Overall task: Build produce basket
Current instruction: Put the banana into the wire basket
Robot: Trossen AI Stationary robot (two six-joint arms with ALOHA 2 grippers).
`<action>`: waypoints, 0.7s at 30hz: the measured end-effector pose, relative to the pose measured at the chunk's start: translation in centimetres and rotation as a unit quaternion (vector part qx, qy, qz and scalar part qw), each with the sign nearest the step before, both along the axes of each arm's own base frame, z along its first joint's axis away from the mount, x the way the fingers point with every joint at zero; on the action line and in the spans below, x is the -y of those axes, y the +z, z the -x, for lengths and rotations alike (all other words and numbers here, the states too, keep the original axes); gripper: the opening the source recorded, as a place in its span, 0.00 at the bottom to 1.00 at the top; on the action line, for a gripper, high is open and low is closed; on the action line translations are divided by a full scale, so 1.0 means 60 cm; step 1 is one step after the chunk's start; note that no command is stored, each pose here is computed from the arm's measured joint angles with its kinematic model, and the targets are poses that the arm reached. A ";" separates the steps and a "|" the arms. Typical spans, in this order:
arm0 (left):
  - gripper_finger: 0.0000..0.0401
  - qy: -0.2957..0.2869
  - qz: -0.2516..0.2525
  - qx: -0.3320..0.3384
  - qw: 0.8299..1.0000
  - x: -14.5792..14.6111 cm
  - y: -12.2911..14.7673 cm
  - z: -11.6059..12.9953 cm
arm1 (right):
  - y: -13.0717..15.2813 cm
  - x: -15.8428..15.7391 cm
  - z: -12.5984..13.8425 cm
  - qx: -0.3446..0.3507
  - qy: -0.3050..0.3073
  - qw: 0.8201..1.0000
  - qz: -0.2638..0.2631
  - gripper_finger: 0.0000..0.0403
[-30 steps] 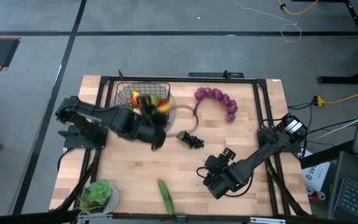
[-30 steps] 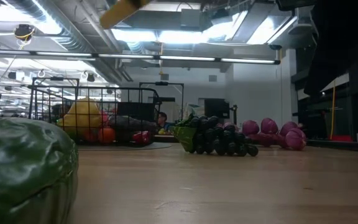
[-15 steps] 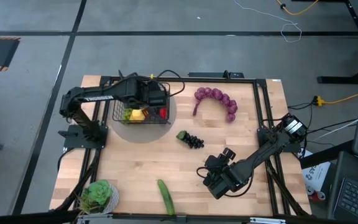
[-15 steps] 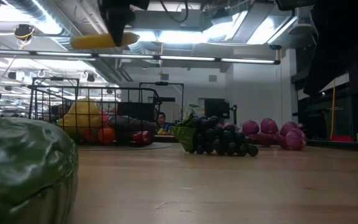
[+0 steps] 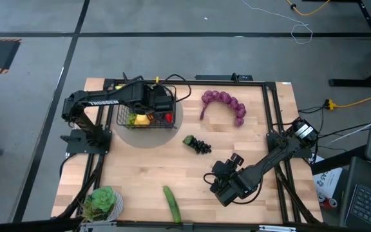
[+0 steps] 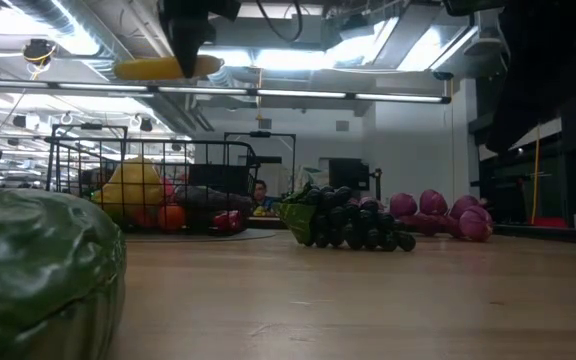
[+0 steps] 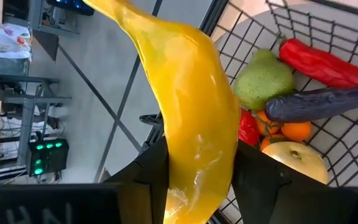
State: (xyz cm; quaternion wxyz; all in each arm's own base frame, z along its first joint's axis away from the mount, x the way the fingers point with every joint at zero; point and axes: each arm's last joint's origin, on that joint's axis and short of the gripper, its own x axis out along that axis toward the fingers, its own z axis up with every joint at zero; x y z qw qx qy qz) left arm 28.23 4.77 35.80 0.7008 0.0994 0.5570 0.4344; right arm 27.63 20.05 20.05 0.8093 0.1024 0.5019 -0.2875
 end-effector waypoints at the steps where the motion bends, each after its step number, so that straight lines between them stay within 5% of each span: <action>1: 0.34 0.000 0.000 0.001 1.000 0.000 0.000 0.000 | 0.000 0.000 0.000 0.003 0.000 1.000 0.003 0.55; 21: 0.34 -0.011 -0.006 0.080 0.997 -0.002 0.005 -0.026 | 0.001 0.001 -0.003 0.021 0.002 1.000 0.019 0.55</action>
